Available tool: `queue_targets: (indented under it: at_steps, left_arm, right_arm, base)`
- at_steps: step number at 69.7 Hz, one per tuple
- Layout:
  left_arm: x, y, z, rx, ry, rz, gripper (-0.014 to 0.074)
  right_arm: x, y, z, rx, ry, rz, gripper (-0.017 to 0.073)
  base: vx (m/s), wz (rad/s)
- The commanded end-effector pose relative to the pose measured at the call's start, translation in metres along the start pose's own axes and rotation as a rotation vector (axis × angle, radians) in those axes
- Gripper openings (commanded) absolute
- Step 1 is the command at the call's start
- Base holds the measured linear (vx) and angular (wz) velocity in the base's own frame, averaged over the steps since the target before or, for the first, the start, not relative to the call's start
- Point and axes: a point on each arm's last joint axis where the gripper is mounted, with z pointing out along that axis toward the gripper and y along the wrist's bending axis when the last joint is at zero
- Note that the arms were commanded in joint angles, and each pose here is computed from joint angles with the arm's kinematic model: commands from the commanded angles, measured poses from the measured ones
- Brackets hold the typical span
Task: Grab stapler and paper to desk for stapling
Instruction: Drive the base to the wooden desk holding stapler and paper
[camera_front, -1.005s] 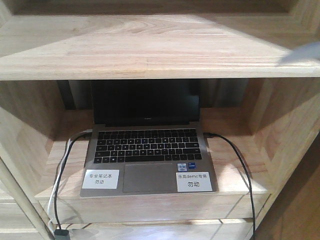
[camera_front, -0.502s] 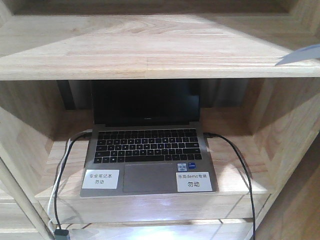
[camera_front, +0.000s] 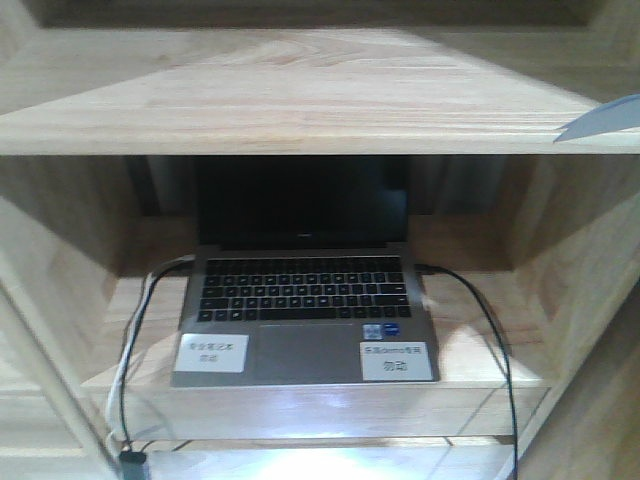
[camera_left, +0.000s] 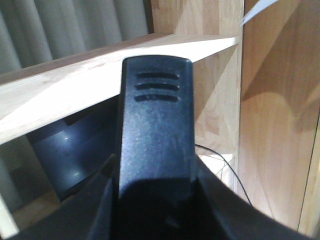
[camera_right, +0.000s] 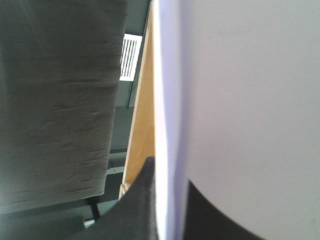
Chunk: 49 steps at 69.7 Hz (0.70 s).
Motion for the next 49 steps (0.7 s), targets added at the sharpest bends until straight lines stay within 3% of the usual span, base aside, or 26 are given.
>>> queue_targets:
  at_steps: [1,49]
  left_arm:
    - [-0.0171,0.0022,-0.0002,-0.01,-0.122,-0.012,-0.0006]
    - [-0.0171,0.0022,-0.0002,-0.01,-0.122,-0.012,-0.0006]
  right_arm:
    - [-0.0031,0.007,0.0073,-0.044,-0.023,-0.018,-0.0007]
    - [-0.003,0.0069,0.0073,-0.043,-0.022,-0.018,-0.0007]
  base:
    - [-0.04,0.14]
    - [-0.1,0.39]
